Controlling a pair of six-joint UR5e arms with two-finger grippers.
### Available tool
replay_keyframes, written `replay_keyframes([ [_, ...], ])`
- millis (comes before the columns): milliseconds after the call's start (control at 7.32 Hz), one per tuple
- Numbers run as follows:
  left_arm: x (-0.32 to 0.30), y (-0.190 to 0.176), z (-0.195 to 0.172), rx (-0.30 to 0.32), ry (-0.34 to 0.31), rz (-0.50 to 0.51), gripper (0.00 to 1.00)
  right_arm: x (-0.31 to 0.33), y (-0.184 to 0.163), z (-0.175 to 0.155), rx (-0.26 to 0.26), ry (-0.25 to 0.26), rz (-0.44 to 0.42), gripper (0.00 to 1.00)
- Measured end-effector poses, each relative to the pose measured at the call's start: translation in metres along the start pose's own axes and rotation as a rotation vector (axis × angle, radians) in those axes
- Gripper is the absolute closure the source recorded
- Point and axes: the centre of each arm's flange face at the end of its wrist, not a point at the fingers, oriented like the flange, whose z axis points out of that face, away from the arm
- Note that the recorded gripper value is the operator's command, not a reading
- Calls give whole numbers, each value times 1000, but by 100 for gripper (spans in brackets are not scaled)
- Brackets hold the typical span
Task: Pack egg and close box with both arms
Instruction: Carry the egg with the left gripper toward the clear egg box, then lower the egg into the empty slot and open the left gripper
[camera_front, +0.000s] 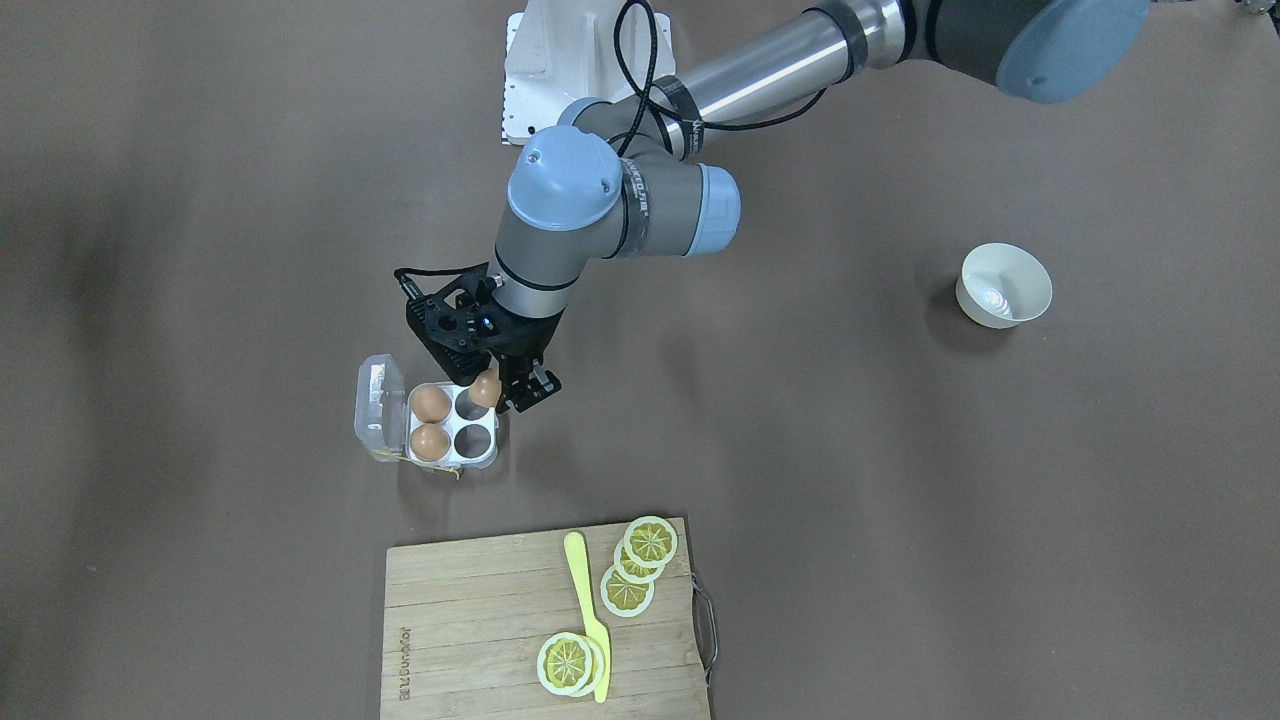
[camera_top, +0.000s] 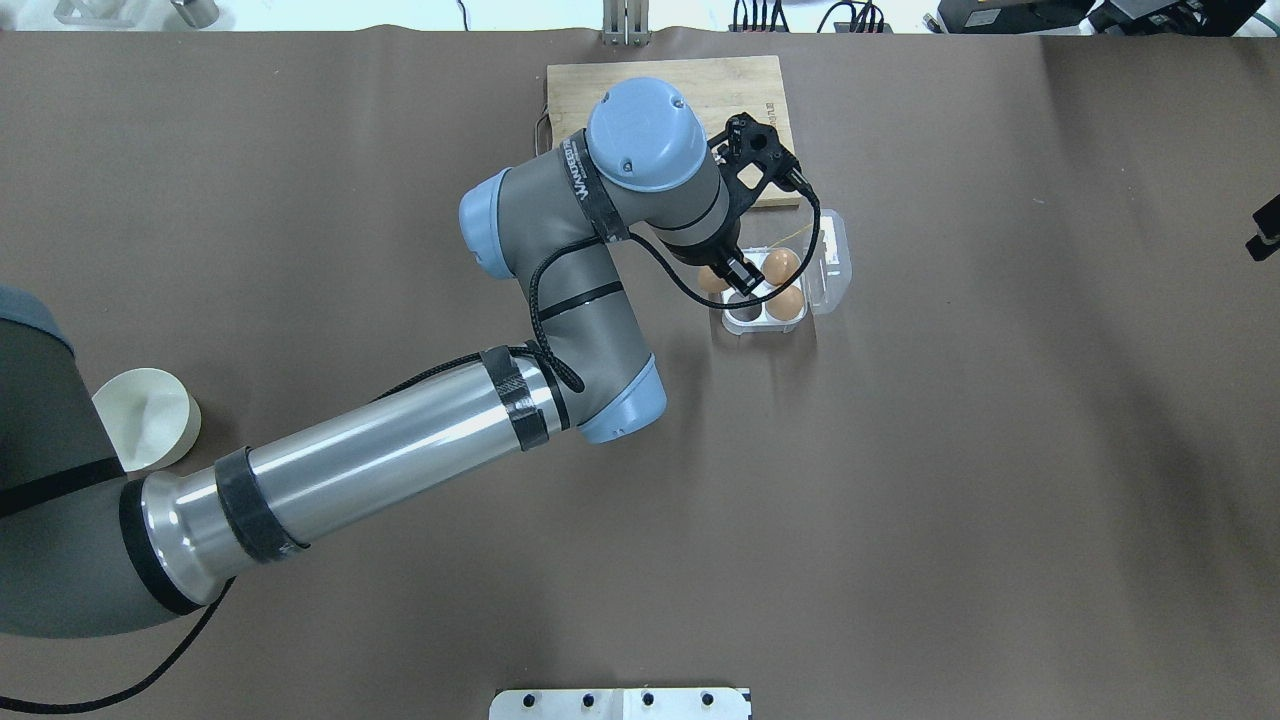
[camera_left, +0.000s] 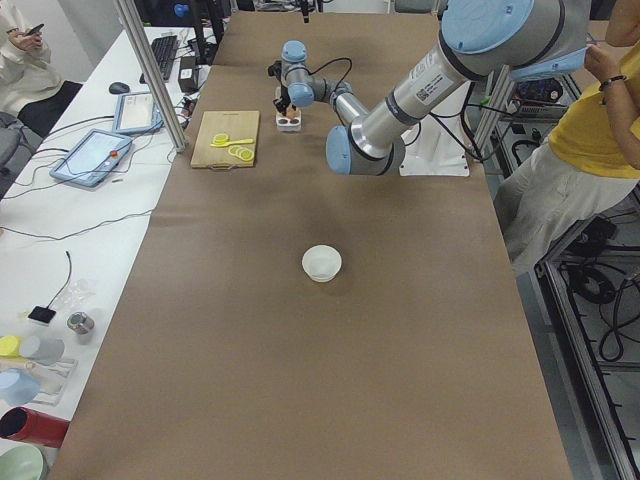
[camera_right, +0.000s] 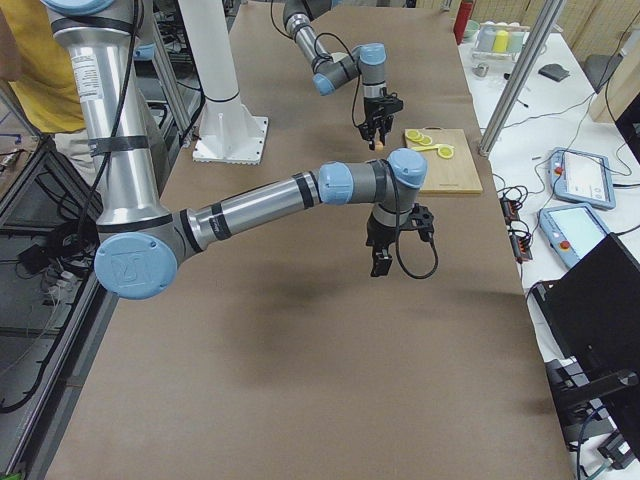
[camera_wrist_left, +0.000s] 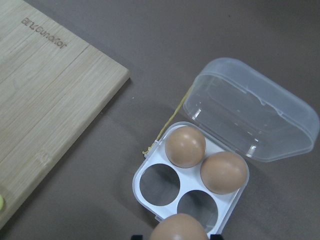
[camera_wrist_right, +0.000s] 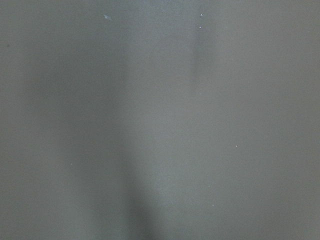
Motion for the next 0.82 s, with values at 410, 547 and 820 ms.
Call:
replay_keyframes([
  [410, 27, 6, 21, 15, -23, 40, 91, -2, 2, -4, 10, 2, -8, 0],
  [547, 33, 3, 24, 24, -26, 50, 90, -3, 4, -5, 13, 1, -10, 0],
  [820, 38, -5, 22, 40, -39, 63, 83, -4, 6, -7, 15, 1, -11, 0],
])
